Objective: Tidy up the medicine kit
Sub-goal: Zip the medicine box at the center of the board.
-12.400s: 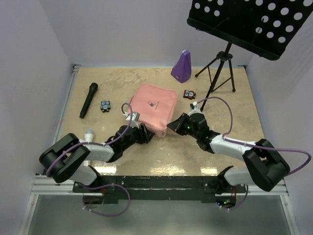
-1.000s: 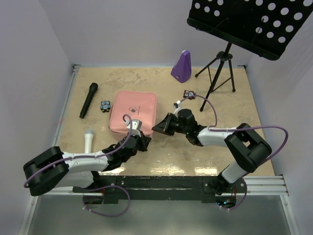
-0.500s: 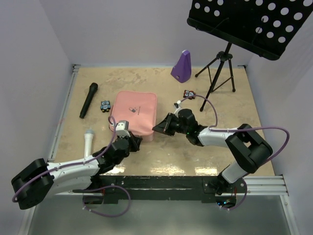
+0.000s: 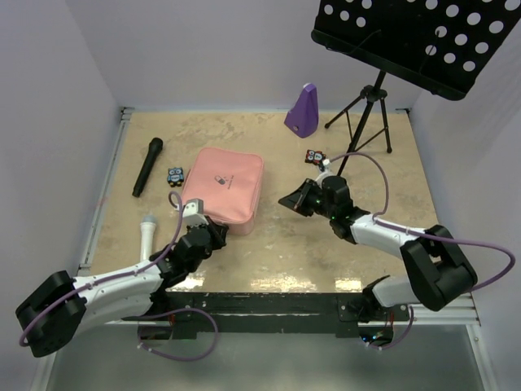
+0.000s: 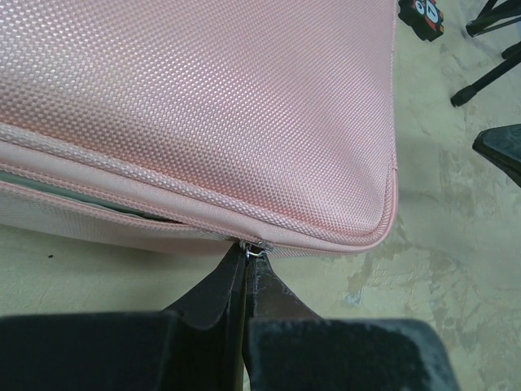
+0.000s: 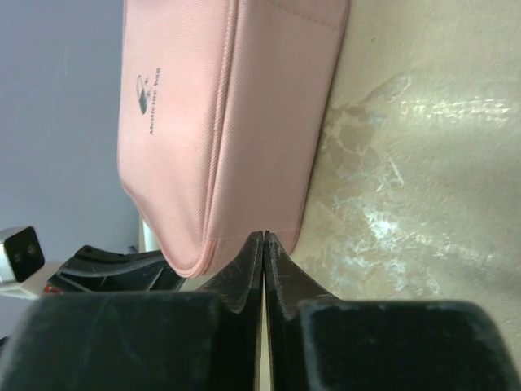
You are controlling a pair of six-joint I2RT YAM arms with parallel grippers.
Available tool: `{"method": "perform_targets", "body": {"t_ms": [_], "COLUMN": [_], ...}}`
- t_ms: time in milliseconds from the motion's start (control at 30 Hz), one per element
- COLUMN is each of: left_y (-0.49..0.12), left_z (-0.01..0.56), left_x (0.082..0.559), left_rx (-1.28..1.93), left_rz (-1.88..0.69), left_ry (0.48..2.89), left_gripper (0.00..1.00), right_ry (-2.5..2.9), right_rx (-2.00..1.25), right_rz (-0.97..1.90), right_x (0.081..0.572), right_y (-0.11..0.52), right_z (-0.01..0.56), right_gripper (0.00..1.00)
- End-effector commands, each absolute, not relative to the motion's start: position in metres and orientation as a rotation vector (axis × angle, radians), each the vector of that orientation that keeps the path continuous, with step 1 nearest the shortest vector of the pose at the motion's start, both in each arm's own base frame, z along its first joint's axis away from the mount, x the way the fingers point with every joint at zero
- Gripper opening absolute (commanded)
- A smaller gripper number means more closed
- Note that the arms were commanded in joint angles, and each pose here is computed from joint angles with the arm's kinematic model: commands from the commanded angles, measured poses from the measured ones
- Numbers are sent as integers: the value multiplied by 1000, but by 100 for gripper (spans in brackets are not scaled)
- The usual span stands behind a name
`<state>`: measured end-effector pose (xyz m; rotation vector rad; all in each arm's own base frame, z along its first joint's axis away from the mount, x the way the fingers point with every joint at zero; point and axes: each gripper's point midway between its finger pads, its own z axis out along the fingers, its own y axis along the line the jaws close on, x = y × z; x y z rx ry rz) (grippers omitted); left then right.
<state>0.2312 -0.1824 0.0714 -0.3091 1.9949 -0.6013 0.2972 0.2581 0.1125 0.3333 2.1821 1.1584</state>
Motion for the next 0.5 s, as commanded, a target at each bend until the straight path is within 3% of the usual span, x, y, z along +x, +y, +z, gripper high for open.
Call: {"method": "perform_targets", "body": {"t_ms": [0,33,100,167,467], "left_y": [-166,-170,-183,-197,-246], "left_z": [48,49,56,61,77], "left_x": [228,229,232,235,245], "left_rx": [-266,-248,-194,-135,-6], "left_rz": [-473,-486,-537,-573,-673], "left_ry": [2052,2050,2035,2033,2013], "left_gripper": [0,0,0,0,0], "right_ry": [2143,2144,2141,2166,2207], "right_rx": [129,97,39,-9,46], "right_rz": [1251,1273,1321,1360,1396], "right_x": [283,277,266,256,246], "right_y": [275,282,297,312,326], "right_z": [130,132,137,136,128], "right_gripper": [17,32,52,62,68]}}
